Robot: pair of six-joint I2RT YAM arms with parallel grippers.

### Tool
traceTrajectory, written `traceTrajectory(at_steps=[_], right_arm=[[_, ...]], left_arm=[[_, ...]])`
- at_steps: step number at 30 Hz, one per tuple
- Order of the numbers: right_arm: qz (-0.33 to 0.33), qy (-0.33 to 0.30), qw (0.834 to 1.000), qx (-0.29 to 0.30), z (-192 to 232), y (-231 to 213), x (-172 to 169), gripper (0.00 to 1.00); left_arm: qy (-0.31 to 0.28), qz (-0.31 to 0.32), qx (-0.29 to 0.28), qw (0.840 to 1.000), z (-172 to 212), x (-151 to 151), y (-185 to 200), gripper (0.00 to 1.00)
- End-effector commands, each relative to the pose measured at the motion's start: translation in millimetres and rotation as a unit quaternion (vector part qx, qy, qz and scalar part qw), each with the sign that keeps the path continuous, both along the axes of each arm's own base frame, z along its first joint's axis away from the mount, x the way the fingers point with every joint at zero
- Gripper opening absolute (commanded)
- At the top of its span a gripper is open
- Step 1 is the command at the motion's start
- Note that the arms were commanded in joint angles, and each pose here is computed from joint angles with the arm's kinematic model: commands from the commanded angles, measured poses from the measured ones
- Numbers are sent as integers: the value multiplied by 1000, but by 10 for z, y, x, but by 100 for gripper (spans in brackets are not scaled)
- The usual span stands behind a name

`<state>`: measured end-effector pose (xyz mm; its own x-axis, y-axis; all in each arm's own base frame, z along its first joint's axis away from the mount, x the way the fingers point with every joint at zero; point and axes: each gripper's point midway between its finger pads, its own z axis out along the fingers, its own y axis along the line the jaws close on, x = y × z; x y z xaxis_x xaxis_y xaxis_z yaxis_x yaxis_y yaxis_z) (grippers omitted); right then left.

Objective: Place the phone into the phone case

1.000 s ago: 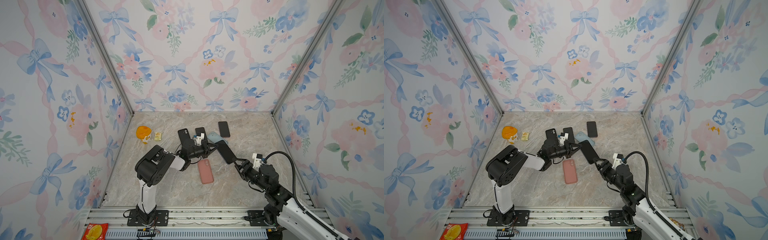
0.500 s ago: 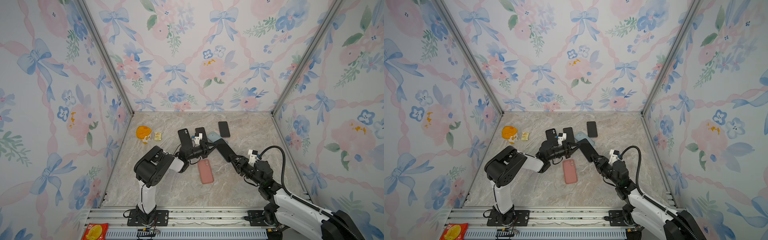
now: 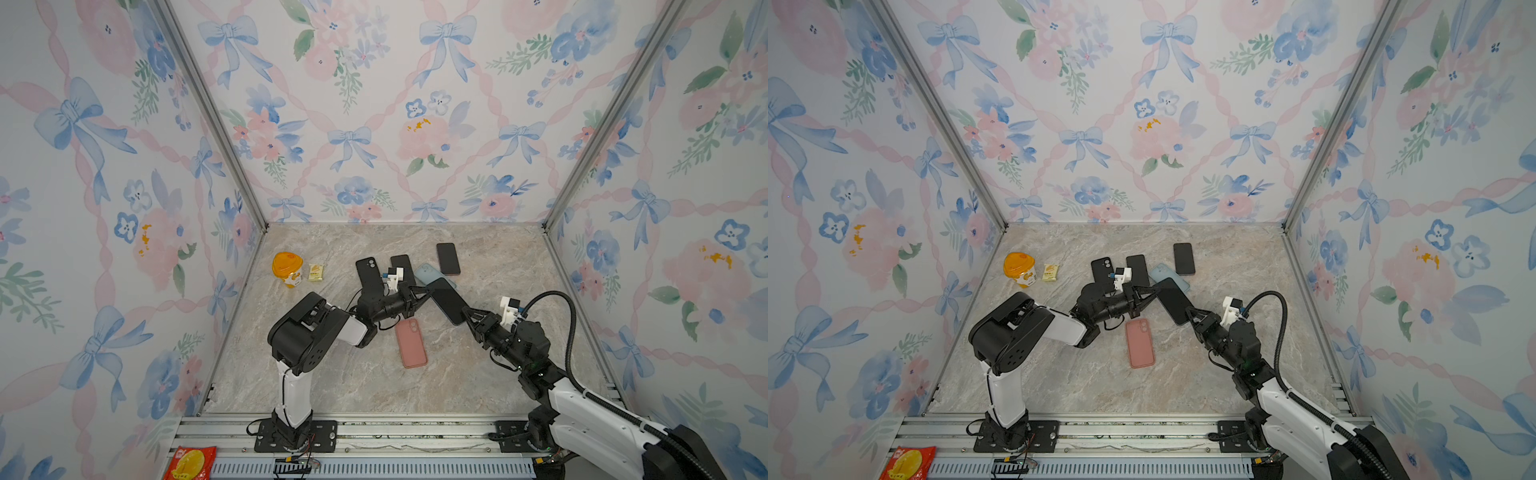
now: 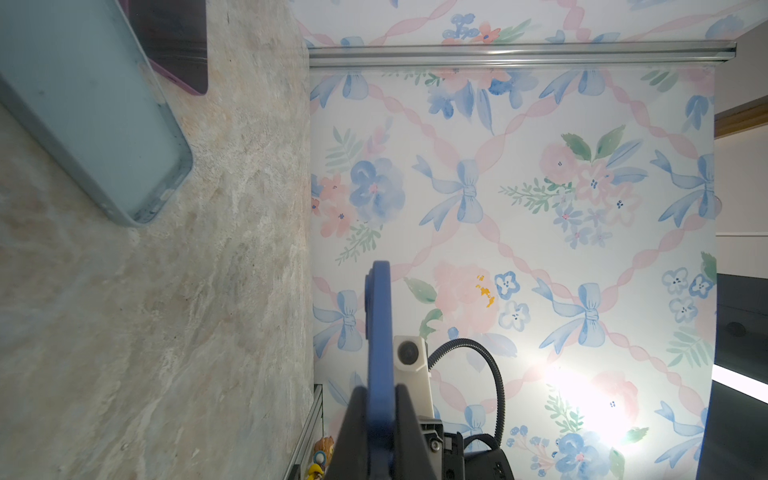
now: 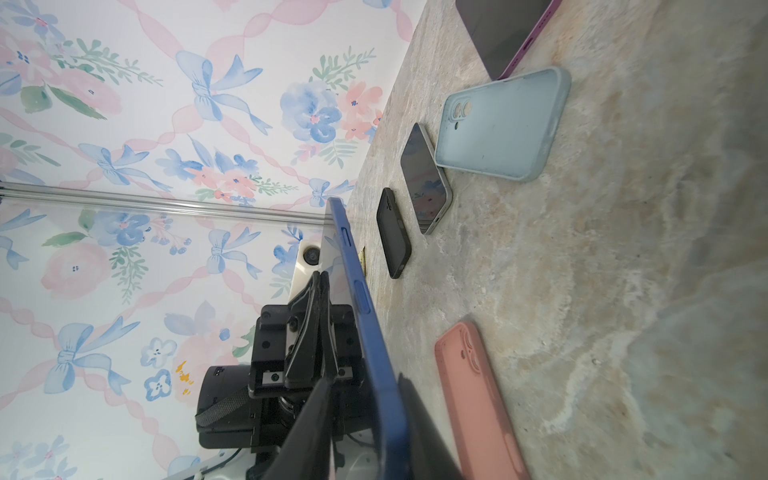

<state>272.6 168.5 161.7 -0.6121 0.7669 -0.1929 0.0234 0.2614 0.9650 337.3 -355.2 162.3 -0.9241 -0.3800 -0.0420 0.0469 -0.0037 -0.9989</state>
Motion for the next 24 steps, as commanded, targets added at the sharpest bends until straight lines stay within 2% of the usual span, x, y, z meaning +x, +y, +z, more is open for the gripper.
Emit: traceTrajectory(at_steps=[1,4,6,9,10,14,18,24], right_arm=[[4,-21,1000,2,83,20,-3,24],[8,-15,1000,-2,74,33,-1,15],[8,-8,1000,-5,51,34,-5,9],[7,-3,1000,-5,46,18,-11,2],[7,-2,1000,-7,43,9,-17,0],[6,18,999,-37,-11,-52,-64,0],[10,31,997,-64,-49,-102,-121,0],[42,49,993,-97,-159,-57,-188,0]], left_arm=[[-30,0,-23,999,221,-37,2,0],[-30,-6,-20,999,203,-52,-26,0],[-33,-4,-8,999,168,-63,-26,8],[-45,2,13,999,169,-47,6,26],[-35,5,30,999,51,-89,63,29],[-41,24,94,994,-100,-105,287,42],[-21,35,183,982,-418,-215,592,52],[3,-5,277,961,-702,-497,734,69]])
